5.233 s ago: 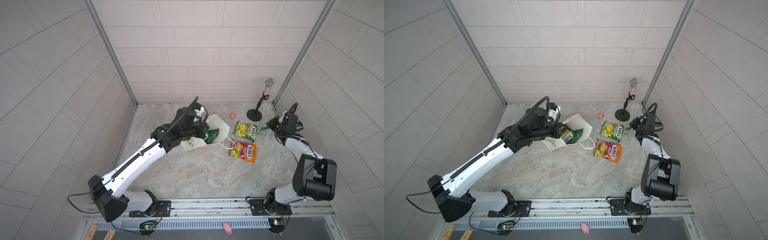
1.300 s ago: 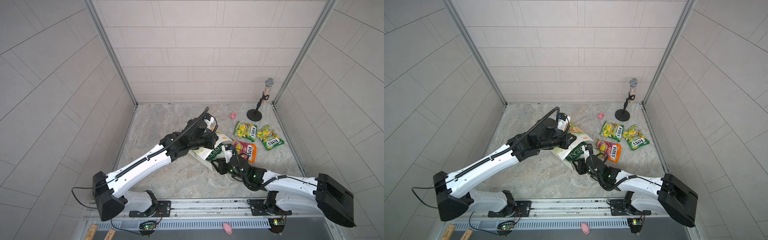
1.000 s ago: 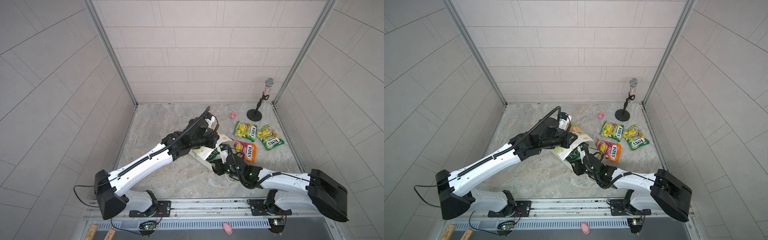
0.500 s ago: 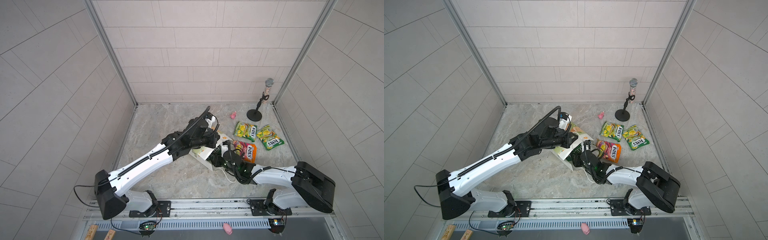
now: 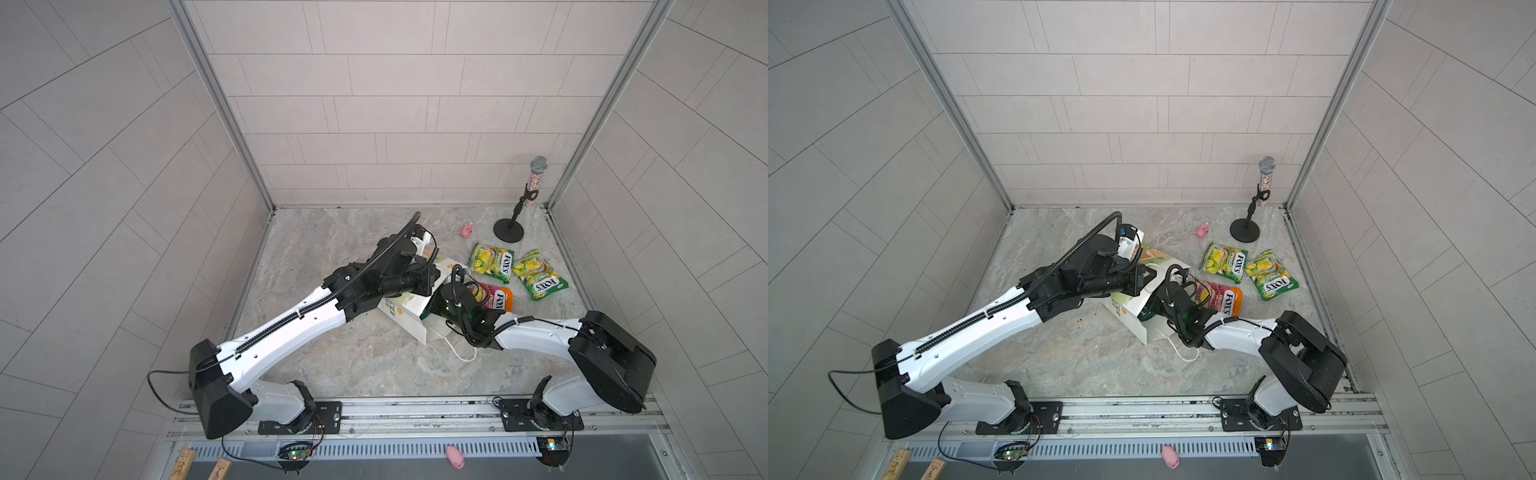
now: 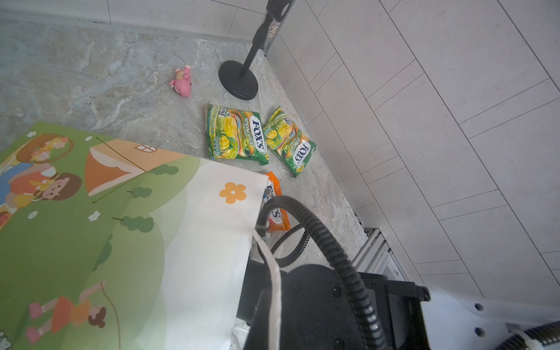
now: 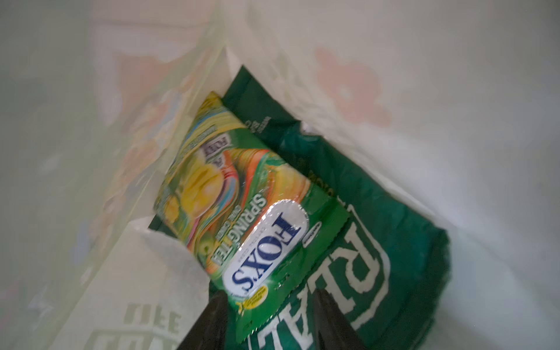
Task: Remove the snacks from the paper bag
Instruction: 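Lower the right gripper into the bag onto the last green Spring Tea packet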
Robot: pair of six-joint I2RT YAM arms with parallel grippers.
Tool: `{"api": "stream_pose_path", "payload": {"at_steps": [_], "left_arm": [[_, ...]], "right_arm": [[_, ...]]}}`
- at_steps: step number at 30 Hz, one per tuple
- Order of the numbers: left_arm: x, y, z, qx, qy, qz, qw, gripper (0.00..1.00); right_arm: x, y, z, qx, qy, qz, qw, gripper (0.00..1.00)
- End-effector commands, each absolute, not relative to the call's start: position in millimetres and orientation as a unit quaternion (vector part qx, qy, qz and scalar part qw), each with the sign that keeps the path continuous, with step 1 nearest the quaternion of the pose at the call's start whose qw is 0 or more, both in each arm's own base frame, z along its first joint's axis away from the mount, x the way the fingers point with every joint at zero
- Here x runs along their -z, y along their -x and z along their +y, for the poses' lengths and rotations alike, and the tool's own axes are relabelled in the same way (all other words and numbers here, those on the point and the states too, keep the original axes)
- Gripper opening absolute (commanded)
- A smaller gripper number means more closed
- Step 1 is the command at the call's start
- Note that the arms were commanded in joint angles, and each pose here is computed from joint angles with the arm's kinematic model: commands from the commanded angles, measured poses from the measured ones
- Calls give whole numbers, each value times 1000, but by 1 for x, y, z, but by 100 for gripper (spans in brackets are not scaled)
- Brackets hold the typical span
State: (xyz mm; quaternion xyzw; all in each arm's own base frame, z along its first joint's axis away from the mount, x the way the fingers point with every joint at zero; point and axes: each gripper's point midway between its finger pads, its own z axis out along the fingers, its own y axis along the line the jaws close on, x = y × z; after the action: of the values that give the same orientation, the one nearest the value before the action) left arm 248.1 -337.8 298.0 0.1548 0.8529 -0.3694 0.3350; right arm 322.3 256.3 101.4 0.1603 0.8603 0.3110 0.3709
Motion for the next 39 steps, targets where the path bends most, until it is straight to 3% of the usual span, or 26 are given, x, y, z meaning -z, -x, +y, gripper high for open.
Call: {"api": "stream_pose_path", "payload": {"at_steps": [1,21,39], "left_arm": [[-314,-248,-343,386,-156,841,346,0],[-318,-250,-348,395,-155,837,346,0],[-318,-250,-356,403,-160,836,336,0]], "right_arm": [[-88,-324,249,-292,-190,873,340,47],[-62,-343,254,-262,-202,892,309,48],[-62,-370,310,-398,-159,851,303,45]]}}
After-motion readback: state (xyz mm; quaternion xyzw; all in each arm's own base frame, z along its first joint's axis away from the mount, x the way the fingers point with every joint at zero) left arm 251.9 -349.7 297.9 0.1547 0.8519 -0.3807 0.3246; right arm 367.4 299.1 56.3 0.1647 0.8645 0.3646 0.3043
